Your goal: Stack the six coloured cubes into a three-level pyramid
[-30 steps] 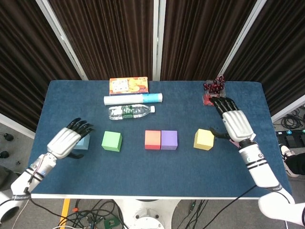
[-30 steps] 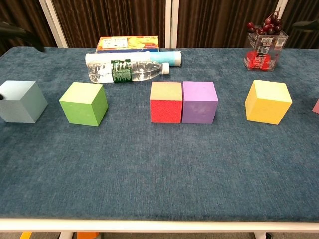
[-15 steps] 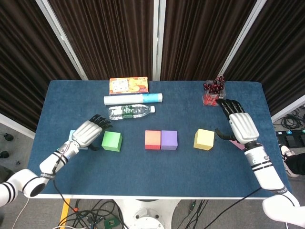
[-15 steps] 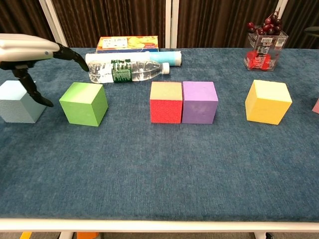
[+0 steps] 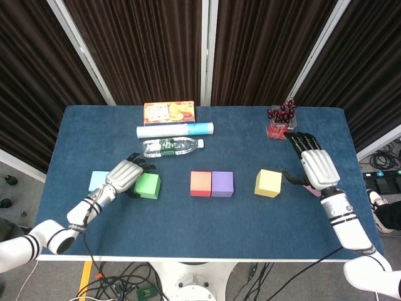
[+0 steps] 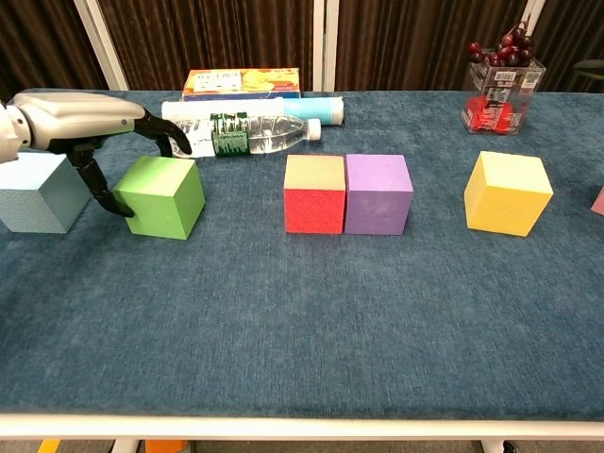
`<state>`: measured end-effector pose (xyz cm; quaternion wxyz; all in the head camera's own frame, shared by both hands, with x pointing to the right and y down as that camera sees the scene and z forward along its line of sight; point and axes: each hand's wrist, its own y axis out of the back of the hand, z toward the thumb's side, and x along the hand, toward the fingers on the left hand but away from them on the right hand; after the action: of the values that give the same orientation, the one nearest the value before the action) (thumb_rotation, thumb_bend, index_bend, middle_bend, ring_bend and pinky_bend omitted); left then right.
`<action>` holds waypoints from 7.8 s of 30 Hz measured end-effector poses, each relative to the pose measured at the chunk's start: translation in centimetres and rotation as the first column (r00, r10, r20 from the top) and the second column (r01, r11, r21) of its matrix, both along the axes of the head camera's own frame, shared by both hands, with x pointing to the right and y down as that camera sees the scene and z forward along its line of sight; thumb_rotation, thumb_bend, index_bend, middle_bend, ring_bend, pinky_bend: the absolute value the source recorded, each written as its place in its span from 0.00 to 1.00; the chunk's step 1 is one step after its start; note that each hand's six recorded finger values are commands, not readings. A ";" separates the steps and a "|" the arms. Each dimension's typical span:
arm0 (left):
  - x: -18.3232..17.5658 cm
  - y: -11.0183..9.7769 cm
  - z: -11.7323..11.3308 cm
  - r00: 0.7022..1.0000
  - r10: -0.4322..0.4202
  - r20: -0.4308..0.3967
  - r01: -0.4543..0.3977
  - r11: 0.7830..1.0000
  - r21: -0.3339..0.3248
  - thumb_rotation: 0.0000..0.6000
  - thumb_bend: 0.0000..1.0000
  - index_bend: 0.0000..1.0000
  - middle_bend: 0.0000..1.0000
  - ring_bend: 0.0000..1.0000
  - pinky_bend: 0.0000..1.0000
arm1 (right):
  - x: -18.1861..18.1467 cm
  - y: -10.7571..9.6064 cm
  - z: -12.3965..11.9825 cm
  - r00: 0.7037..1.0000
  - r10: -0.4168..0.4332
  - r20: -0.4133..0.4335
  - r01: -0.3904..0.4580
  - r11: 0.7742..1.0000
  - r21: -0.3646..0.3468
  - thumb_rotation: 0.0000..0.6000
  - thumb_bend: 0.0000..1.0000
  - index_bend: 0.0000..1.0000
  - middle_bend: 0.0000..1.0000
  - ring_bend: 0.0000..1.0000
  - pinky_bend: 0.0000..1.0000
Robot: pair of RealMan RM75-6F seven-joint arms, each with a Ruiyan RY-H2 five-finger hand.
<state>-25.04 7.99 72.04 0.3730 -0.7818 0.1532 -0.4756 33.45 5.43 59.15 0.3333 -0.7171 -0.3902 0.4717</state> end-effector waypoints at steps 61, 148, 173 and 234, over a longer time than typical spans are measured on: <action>11.3 -0.9 -0.4 0.993 -0.113 -0.030 0.113 0.994 0.001 1.00 0.13 0.39 0.46 0.27 0.04 | 2.0 0.2 -0.2 0.999 0.041 0.010 -0.041 0.999 0.006 1.00 0.21 0.00 0.10 0.00 0.00; 6.7 -1.1 -5.4 0.985 -0.153 -0.082 0.159 0.985 0.066 1.00 0.12 0.17 0.20 0.17 0.04 | 4.1 1.8 0.2 0.997 0.074 -0.020 -0.074 0.997 -0.030 1.00 0.24 0.00 0.14 0.00 0.00; -14.6 3.0 -11.5 0.898 -0.438 -0.047 0.432 0.855 0.287 1.00 0.10 0.18 0.21 0.17 0.03 | 1.5 5.5 7.5 0.987 0.075 -0.141 -0.104 0.973 -0.208 1.00 0.02 0.00 0.15 0.00 0.00; -11.6 0.7 -2.4 0.928 -0.374 0.000 0.374 0.928 0.003 1.00 0.15 0.48 0.48 0.27 0.04 | 1.4 1.3 -0.1 0.992 0.109 -0.060 -0.113 0.992 -0.060 1.00 0.02 0.00 0.14 0.00 0.00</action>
<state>-36.63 8.67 69.62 0.2771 -0.7375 0.2999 -0.5379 34.90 6.71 59.09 0.2944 -0.6909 -0.4049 0.5215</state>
